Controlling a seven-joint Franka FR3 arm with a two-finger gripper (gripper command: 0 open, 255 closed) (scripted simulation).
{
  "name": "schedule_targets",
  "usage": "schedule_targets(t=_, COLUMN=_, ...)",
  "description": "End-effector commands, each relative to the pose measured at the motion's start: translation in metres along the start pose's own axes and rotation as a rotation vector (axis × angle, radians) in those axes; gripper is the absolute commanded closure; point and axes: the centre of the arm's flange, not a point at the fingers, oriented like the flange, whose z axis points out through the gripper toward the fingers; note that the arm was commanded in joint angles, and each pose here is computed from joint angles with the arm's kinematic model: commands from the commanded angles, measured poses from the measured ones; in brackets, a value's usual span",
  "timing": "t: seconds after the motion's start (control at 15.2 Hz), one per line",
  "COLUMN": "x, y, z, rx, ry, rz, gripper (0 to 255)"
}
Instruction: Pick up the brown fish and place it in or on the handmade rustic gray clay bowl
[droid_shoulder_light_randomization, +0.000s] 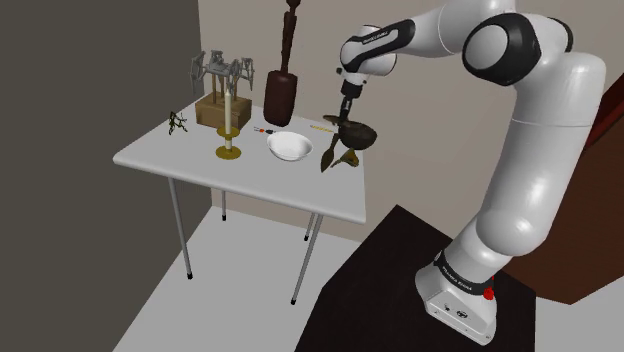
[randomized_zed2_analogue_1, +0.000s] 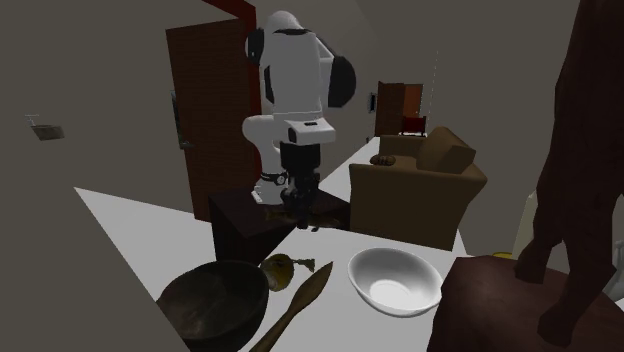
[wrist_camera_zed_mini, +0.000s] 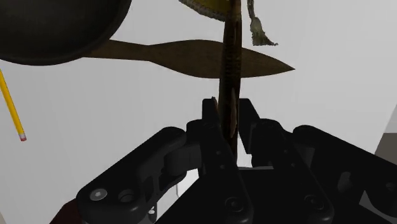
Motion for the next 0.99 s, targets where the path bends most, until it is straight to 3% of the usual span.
schedule_targets(t=0.0, x=-0.012, y=0.021, z=-0.001, rx=0.000, ry=0.000, rz=-0.002, gripper=255)
schedule_targets(t=0.79, x=-0.097, y=0.158, z=-0.006, rx=0.000, ry=0.000, rz=-0.002, gripper=255)
schedule_targets(t=0.92, x=-0.097, y=0.158, z=0.004, rx=0.000, ry=0.000, rz=-0.002, gripper=255)
